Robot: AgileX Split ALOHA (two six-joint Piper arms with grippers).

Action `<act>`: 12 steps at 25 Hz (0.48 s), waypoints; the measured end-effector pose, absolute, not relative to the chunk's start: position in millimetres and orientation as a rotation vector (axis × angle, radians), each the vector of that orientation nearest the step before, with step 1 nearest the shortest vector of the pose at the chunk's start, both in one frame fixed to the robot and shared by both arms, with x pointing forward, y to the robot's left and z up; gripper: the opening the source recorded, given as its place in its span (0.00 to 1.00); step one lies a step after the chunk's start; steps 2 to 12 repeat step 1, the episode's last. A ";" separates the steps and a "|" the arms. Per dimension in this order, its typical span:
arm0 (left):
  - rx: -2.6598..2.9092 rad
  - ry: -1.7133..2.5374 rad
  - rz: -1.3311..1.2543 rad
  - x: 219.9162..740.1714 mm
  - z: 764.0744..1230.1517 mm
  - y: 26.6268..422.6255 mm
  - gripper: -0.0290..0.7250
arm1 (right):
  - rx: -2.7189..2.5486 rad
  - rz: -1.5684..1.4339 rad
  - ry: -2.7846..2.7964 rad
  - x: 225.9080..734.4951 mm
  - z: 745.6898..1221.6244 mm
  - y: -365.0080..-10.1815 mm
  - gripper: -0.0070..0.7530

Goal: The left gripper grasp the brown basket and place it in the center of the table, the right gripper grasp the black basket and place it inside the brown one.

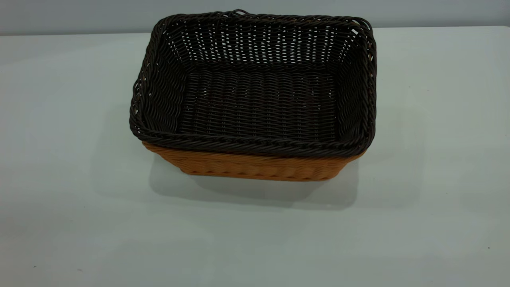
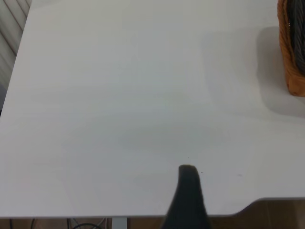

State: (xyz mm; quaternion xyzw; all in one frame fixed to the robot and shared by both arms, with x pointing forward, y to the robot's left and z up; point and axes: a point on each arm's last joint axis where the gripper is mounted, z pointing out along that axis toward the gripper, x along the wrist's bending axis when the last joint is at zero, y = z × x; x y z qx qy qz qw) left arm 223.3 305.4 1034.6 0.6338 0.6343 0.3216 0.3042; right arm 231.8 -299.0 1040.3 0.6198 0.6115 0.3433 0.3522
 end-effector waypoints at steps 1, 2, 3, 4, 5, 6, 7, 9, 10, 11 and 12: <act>1.679 1.680 0.852 223.3 1034.6 305.4 0.77 | 1.604 0.888 1.582 231.8 1040.3 -299.0 0.32; 1.679 1.680 0.852 223.3 1034.6 305.4 0.77 | 1.604 0.888 1.582 231.8 1040.3 -299.0 0.32; 1.679 1.680 0.852 223.3 1034.6 305.4 0.77 | 1.604 0.888 1.582 231.8 1040.3 -299.0 0.32; 1.679 1.680 0.852 223.3 1034.6 305.4 0.77 | 1.604 0.888 1.582 231.8 1040.3 -299.0 0.32; 1.679 1.680 0.852 223.3 1034.6 305.4 0.77 | 1.604 0.888 1.582 231.8 1040.3 -299.0 0.32; 1.679 1.680 0.852 223.3 1034.6 305.4 0.77 | 1.604 0.888 1.582 231.8 1040.3 -299.0 0.32; 1.679 1.680 0.852 223.3 1034.6 305.4 0.77 | 1.604 0.888 1.582 231.8 1040.3 -299.0 0.32; 1.679 1.680 0.852 223.3 1034.6 305.4 0.77 | 1.604 0.888 1.582 231.8 1040.3 -299.0 0.32; 1.679 1.680 0.852 223.3 1034.6 305.4 0.77 | 1.604 0.888 1.582 231.8 1040.3 -299.0 0.32; 1.679 1.680 0.852 223.3 1034.6 305.4 0.77 | 1.604 0.888 1.582 231.8 1040.3 -299.0 0.32; 1.679 1.680 0.852 223.3 1034.6 305.4 0.77 | 1.604 0.888 1.582 231.8 1040.3 -299.0 0.32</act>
